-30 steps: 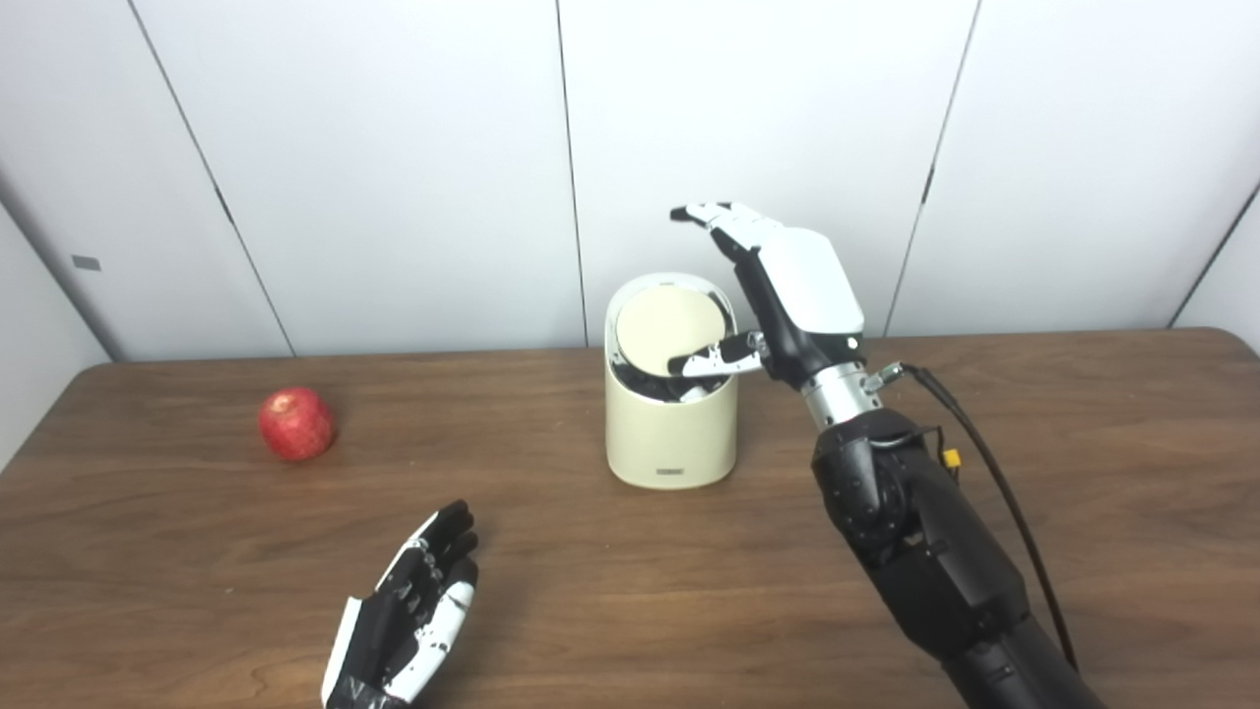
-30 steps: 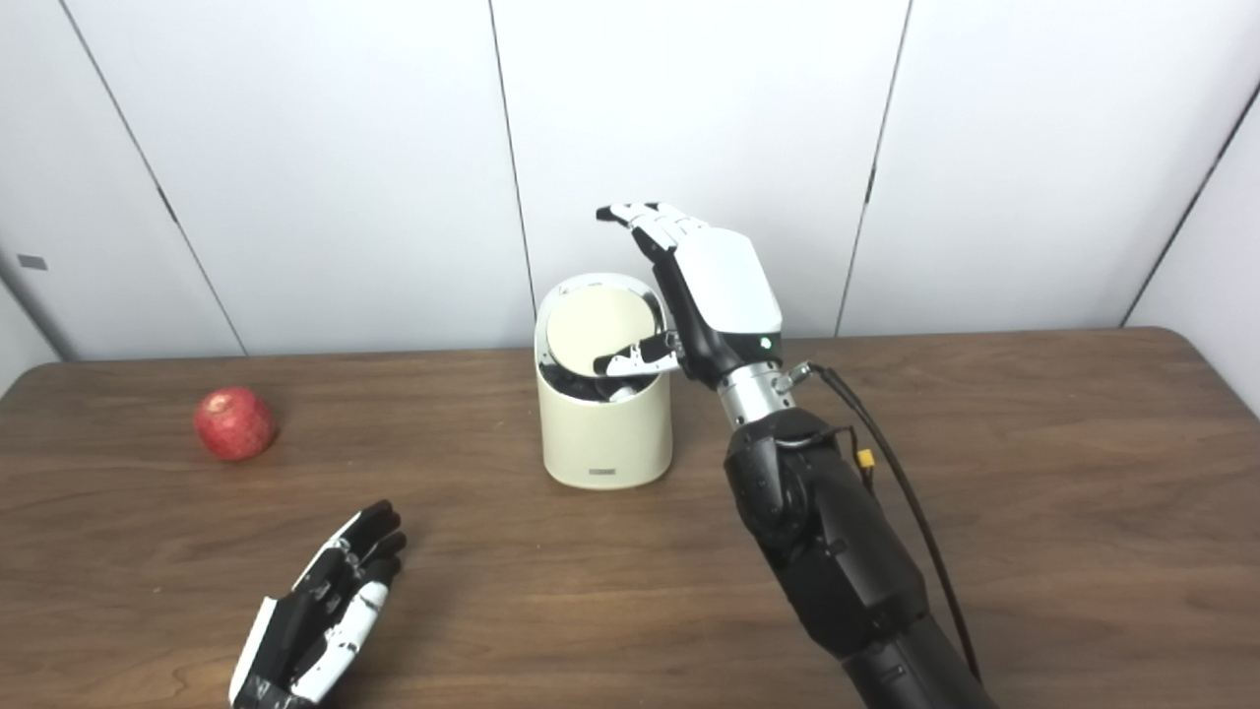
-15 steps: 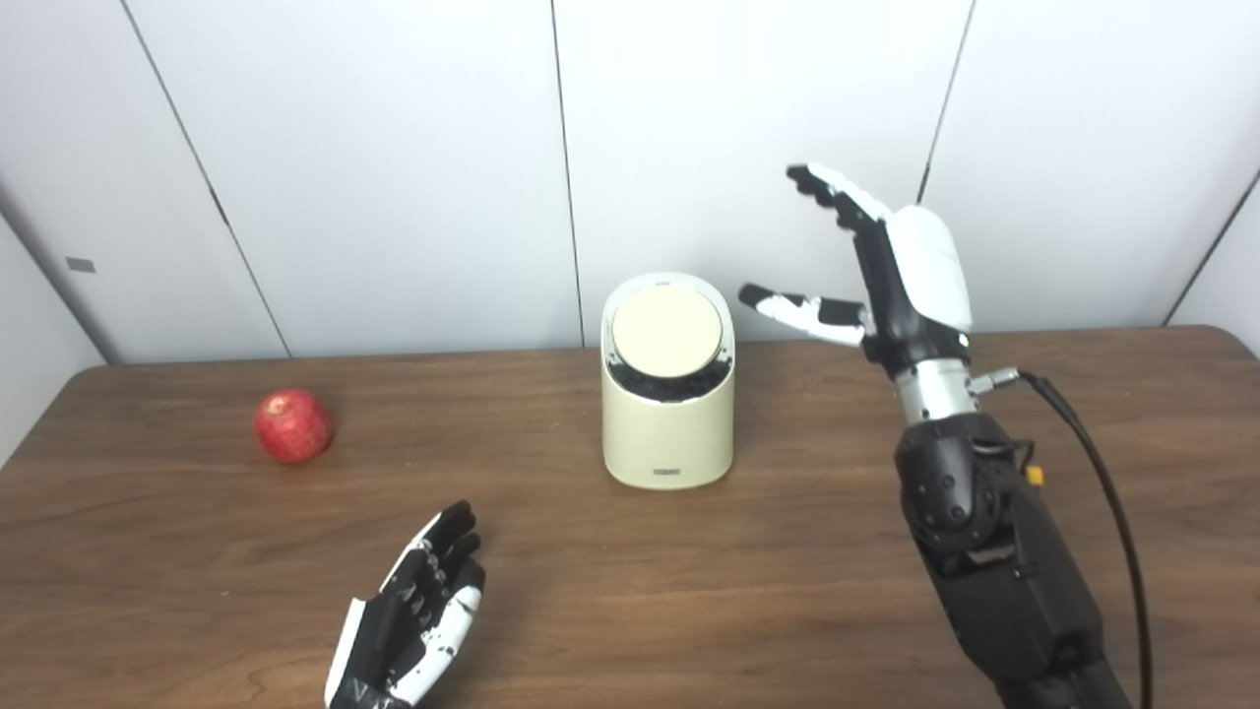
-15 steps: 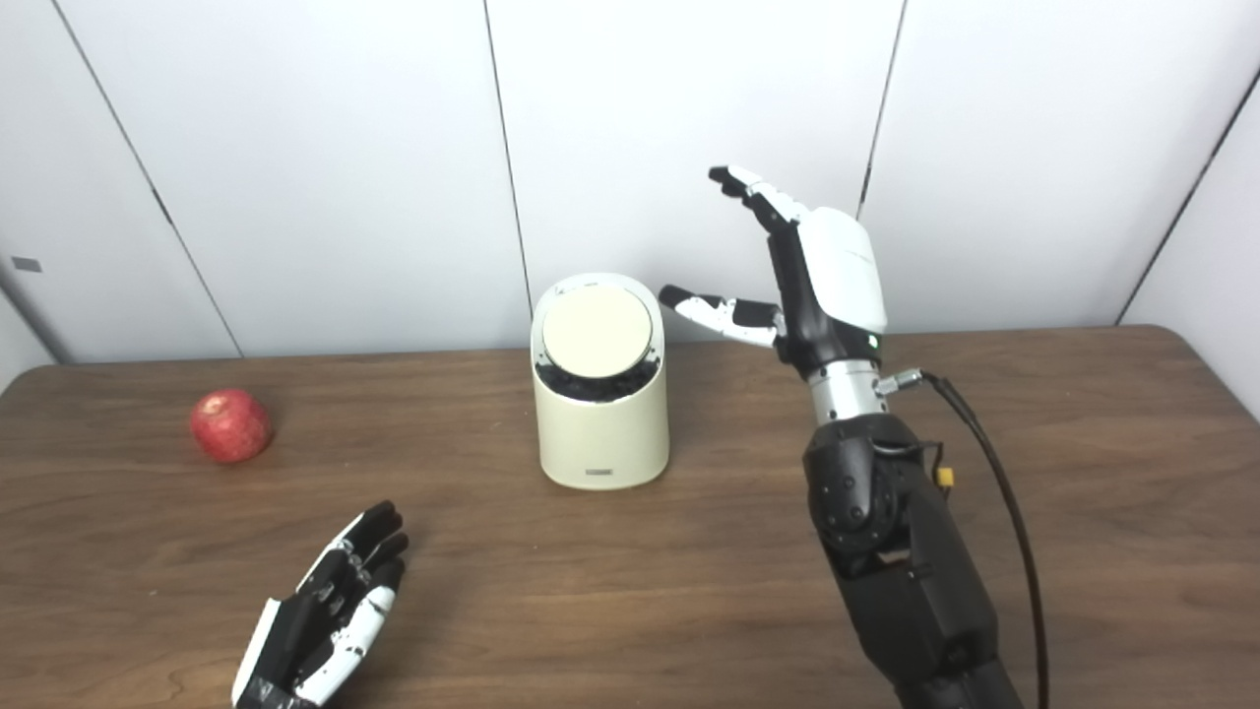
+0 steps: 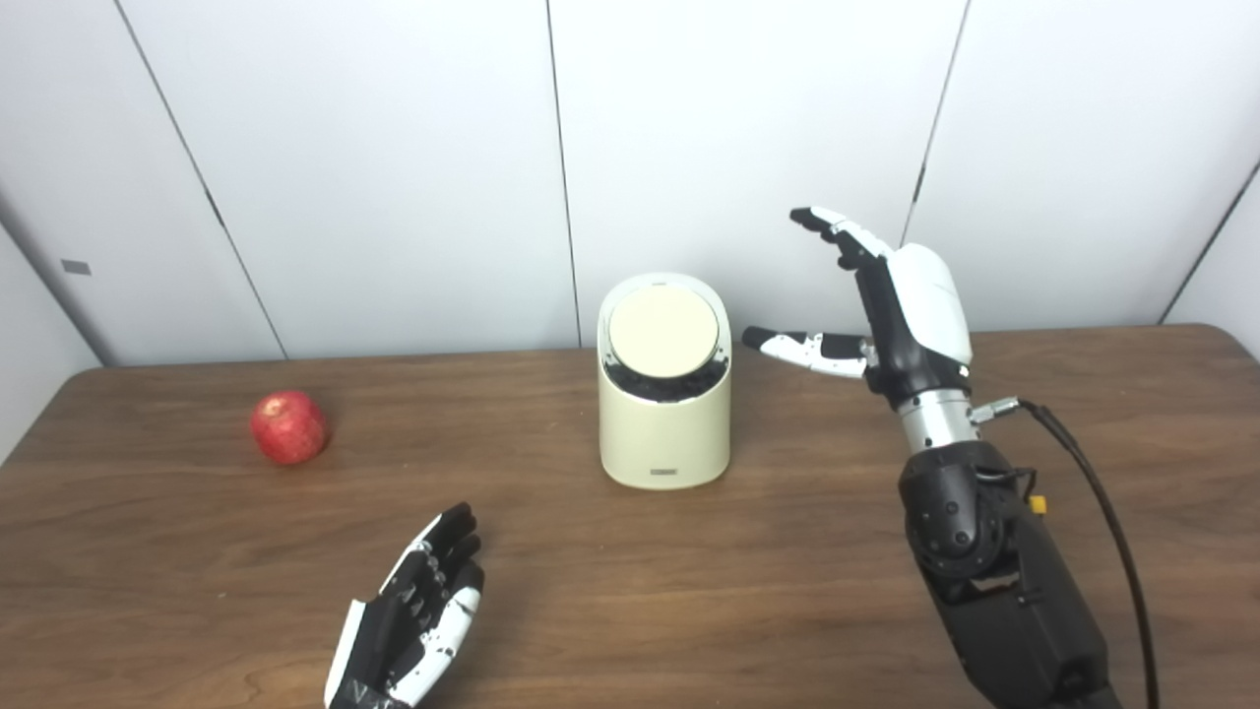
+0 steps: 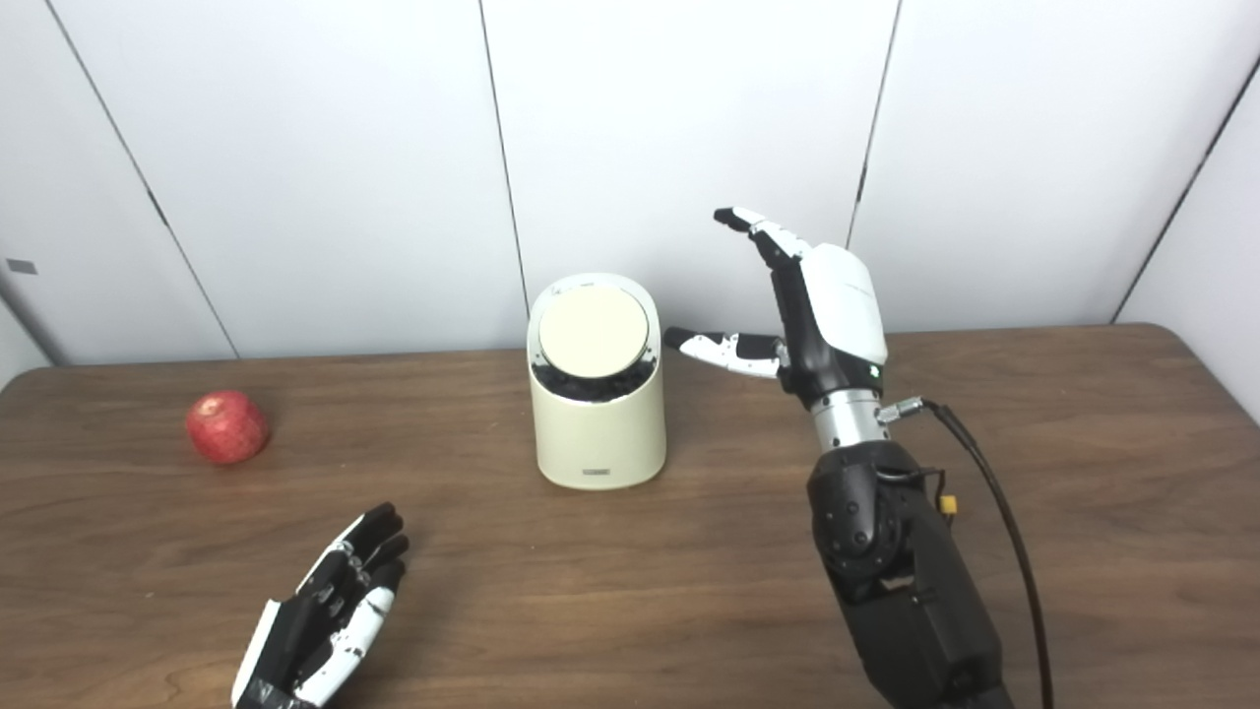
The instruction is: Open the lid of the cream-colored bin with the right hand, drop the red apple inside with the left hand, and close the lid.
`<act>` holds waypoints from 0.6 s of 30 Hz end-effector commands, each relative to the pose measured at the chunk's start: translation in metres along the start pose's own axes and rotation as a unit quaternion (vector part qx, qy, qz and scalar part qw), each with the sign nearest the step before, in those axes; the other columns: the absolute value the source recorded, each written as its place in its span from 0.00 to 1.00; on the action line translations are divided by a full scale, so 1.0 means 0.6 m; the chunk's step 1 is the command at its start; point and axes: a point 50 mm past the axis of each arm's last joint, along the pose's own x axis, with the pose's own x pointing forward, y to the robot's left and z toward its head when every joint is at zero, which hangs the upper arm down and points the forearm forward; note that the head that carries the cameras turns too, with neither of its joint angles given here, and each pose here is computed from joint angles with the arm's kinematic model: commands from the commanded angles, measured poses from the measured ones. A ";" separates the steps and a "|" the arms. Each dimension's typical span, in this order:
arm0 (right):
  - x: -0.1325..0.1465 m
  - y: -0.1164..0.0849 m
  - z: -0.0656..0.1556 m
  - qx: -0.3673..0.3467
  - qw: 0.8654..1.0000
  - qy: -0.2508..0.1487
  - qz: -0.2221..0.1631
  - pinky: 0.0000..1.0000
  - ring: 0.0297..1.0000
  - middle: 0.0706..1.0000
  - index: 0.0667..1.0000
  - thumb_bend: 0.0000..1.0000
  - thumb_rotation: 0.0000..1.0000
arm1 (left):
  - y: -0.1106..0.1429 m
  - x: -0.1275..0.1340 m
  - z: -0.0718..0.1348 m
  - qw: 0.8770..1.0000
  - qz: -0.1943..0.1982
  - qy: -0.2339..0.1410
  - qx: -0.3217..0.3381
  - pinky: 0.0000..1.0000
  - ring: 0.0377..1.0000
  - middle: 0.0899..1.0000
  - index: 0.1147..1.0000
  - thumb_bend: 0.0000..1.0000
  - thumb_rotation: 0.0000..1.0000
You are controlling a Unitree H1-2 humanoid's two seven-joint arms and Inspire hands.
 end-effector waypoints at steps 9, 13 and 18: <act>0.035 0.002 0.048 0.044 0.998 -0.028 -0.017 0.61 0.76 0.80 0.80 0.69 0.29 | 0.001 0.003 0.011 1.000 -0.007 -0.021 0.003 0.92 0.90 0.90 0.89 0.28 0.29; 0.049 0.015 0.053 0.028 0.999 -0.030 -0.007 0.63 0.77 0.80 0.80 0.72 0.29 | 0.000 0.003 0.010 1.000 -0.007 -0.020 0.003 0.92 0.90 0.90 0.88 0.28 0.28; 0.071 0.031 0.054 0.000 1.000 -0.027 0.008 0.75 0.81 0.81 0.82 0.72 0.34 | -0.002 0.002 0.009 1.000 -0.007 -0.020 0.002 0.91 0.89 0.89 0.88 0.27 0.28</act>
